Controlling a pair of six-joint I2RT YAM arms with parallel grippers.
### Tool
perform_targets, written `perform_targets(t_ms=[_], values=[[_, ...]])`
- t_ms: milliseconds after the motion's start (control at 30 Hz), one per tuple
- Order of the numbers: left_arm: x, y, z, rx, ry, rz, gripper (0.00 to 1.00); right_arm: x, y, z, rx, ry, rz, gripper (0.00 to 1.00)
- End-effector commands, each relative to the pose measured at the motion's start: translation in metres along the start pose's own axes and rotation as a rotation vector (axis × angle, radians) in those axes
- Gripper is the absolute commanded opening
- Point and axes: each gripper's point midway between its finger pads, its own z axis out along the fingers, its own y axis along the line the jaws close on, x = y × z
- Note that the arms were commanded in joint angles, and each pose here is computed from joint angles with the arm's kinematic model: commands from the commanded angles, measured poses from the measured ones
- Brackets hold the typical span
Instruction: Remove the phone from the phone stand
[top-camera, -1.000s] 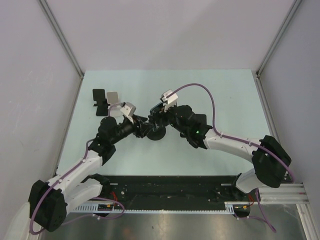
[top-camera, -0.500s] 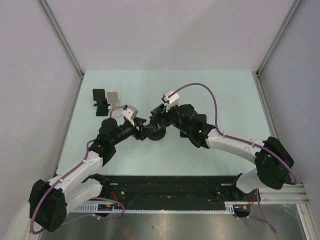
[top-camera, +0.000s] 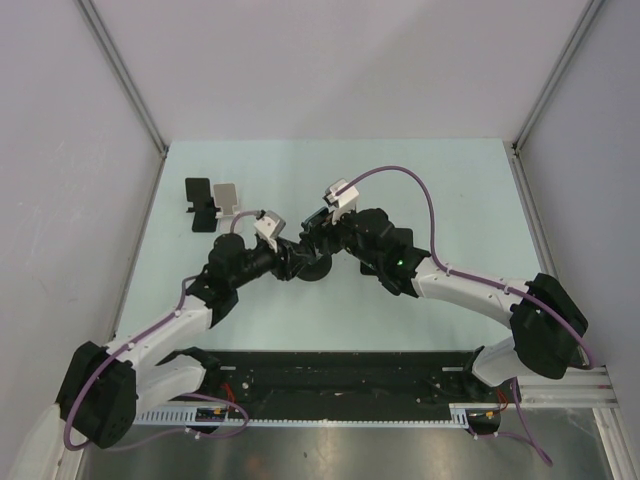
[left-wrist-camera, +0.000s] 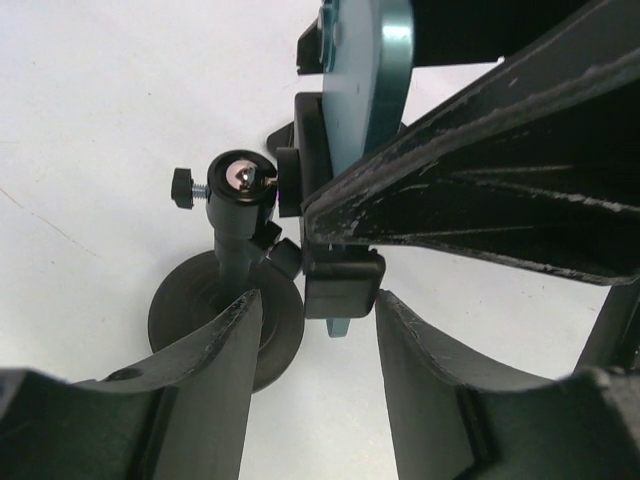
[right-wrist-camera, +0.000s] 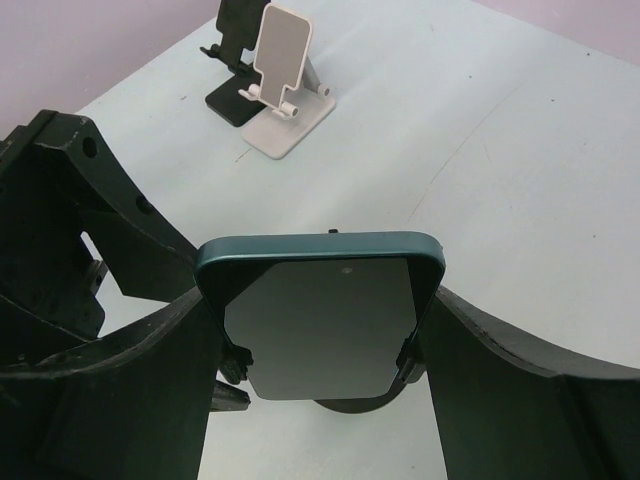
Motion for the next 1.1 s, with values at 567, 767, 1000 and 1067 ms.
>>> perform_targets(t_ms=[567,767,1000,1067], values=[[-0.031,-0.015,0.008,0.05,-0.082,0.009,0.0,0.008,-0.001,0.001,0.006,0.018,0.003,0.59],[-0.033,-0.015,0.008,0.048,-0.087,0.004,0.0,0.013,0.002,0.003,-0.006,0.031,-0.013,0.75],[-0.034,-0.014,0.008,0.038,-0.09,-0.004,0.0,0.018,0.004,0.002,-0.022,0.047,-0.043,0.87],[-0.036,-0.014,0.008,0.037,-0.094,-0.004,0.0,0.018,0.004,0.002,-0.02,0.048,-0.045,0.88]])
